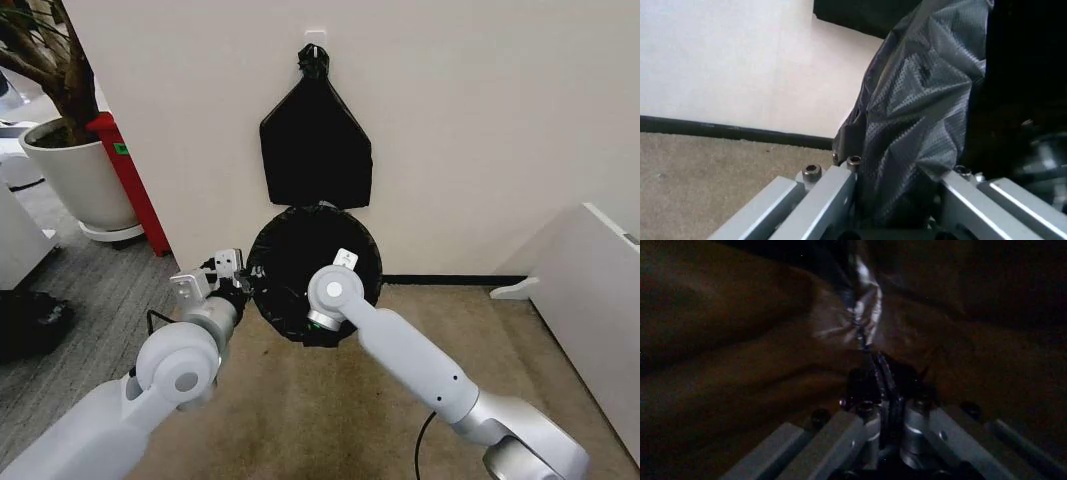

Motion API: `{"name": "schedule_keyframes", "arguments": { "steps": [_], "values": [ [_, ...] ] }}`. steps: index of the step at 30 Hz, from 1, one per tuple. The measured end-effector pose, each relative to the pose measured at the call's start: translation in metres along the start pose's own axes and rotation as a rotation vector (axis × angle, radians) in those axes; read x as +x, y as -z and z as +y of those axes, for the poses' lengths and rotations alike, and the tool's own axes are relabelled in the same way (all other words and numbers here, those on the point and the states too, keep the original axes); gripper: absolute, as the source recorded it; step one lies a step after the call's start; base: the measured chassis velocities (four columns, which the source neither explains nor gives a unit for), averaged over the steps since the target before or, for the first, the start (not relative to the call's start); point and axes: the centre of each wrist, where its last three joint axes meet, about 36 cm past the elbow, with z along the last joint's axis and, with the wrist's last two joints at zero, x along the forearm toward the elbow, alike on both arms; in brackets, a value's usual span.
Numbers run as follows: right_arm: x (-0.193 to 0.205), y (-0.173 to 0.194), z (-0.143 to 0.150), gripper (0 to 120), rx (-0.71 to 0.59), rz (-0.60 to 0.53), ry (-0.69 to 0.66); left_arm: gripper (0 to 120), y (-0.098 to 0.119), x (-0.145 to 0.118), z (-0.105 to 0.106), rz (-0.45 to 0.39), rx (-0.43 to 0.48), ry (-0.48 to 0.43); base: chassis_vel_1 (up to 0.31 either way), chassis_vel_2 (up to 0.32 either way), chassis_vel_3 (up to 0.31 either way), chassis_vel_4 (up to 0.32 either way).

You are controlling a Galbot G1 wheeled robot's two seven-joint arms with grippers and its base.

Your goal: Place the garbage bag over the trash bin.

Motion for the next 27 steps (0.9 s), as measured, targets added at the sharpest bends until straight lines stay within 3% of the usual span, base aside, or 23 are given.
{"name": "schedule_keyframes", "arguments": {
  "steps": [5, 12, 20, 27],
  "values": [
    [0.023, 0.0, 0.018, 0, 0.008, 0.006, 0.064, 0, -0.001, -0.002, 0.0, 0.003, 0.0, 0.0, 0.0, 0.0, 0.0, 0.0],
    [0.006, -0.006, 0.039, 0, 0.006, 0.017, 0.059, 0, 0.001, -0.001, 0.0, -0.002, -0.002, -0.003, 0.0, 0.0, 0.0, 0.0],
    [-0.031, -0.017, 0.035, 0, 0.014, 0.026, -0.011, 0, 0.004, 0.001, -0.001, -0.009, 0.002, -0.008, 0.0, 0.0, 0.0, 0.0],
    [-0.003, -0.002, 0.038, 0, 0.0, -0.012, 0.036, 0, 0.002, -0.004, 0.0, -0.004, 0.008, 0.002, 0.0, 0.0, 0.0, 0.0]
  ]
}}
